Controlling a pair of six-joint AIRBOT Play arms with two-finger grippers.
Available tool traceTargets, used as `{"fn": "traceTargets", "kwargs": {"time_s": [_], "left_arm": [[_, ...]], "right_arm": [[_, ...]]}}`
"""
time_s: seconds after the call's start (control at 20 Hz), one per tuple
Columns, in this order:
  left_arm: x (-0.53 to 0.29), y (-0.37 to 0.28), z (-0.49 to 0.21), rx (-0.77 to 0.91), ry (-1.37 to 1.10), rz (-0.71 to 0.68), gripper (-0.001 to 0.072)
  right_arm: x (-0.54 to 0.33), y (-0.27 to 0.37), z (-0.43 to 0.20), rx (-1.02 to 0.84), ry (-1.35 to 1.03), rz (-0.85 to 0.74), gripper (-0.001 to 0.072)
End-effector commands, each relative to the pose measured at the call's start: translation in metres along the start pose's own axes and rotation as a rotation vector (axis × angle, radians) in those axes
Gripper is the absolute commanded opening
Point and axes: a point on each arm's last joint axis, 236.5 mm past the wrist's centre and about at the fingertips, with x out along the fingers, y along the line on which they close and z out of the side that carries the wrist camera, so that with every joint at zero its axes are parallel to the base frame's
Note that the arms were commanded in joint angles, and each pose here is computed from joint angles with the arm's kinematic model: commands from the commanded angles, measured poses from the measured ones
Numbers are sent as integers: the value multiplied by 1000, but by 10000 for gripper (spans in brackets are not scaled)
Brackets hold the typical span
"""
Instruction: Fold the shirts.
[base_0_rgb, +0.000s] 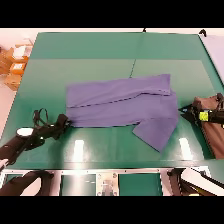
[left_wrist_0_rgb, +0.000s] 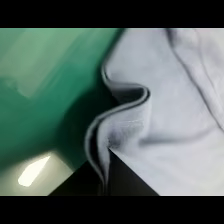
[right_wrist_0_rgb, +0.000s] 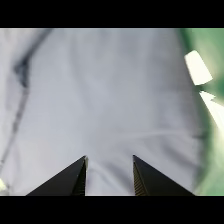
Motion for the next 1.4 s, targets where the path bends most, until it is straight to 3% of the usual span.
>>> {"fn": "traceTargets", "kwargs": {"time_s": [0.0,0.15,0.35,0.6,0.65,0.75,0.8,0.9,1.15,1.35], "left_arm": [[-11,12,27,42,-34,17,24],[-11,12,29,83,-42,20,24],[-11,12,27,116,-33,20,24],[-11,11,19,117,-3,12,24],[-11,10,17,117,9,8,24],[-13,-1,11,142,49,-14,24],[-16,-9,7,197,84,-20,23],[-28,-14,1,346,176,40,23],[-76,49,16,457,294,468,23],[-83,37,16,472,316,464,23]], "right_arm": [[-6,-38,-37,100,67,-143,323],[1,-59,-79,160,120,-207,379],[50,-70,-137,170,223,-205,379],[80,-48,-122,188,105,-78,377],[81,-38,-118,186,94,-37,363],[79,-23,-117,138,102,20,107],[75,-16,-118,92,124,32,16],[62,-13,-115,24,139,-5,16],[16,-60,-114,-45,104,-323,15],[4,-38,-100,-94,34,-285,15]]}}
